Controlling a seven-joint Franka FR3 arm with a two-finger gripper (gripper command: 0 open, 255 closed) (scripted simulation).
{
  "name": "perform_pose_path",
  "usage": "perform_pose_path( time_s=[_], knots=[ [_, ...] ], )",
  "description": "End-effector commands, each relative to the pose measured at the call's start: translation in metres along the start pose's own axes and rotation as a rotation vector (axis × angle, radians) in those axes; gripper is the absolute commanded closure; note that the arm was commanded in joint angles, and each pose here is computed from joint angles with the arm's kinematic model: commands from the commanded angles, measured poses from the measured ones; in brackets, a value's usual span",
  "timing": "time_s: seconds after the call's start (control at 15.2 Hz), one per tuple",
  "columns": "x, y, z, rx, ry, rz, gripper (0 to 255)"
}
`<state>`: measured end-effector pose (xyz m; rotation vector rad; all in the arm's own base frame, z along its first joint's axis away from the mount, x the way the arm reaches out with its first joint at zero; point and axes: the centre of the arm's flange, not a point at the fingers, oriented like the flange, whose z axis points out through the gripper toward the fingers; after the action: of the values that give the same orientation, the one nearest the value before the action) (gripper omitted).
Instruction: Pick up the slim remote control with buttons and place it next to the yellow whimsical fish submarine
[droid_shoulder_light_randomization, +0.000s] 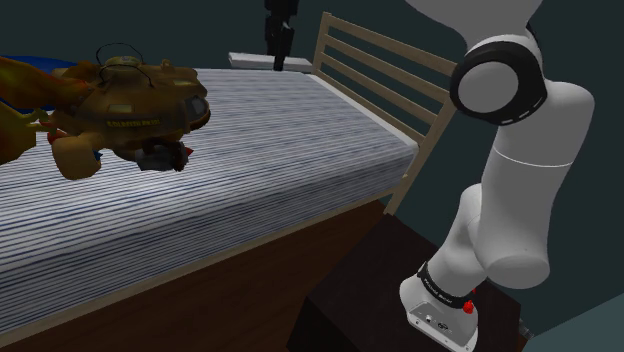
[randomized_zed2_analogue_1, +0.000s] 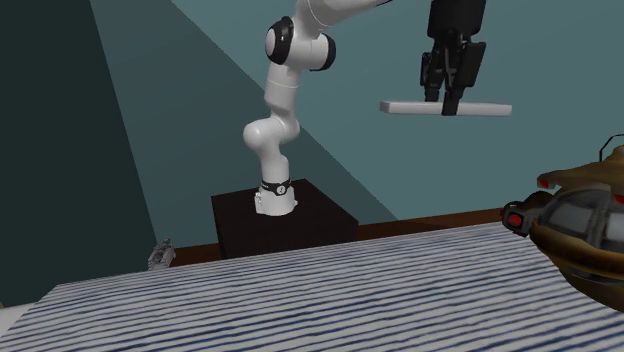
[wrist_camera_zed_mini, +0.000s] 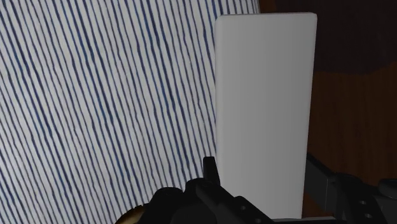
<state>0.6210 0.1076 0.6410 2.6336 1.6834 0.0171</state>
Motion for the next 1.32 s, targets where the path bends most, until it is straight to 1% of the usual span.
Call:
perform_pose_path(
  time_s=[0.0, 1.25],
  knots=[
    [-0.001, 0.000, 0.010, -0.001, 0.001, 0.000, 255],
    [-0.001, -0.002, 0.111, -0.001, 0.001, 0.000, 255]
  ],
)
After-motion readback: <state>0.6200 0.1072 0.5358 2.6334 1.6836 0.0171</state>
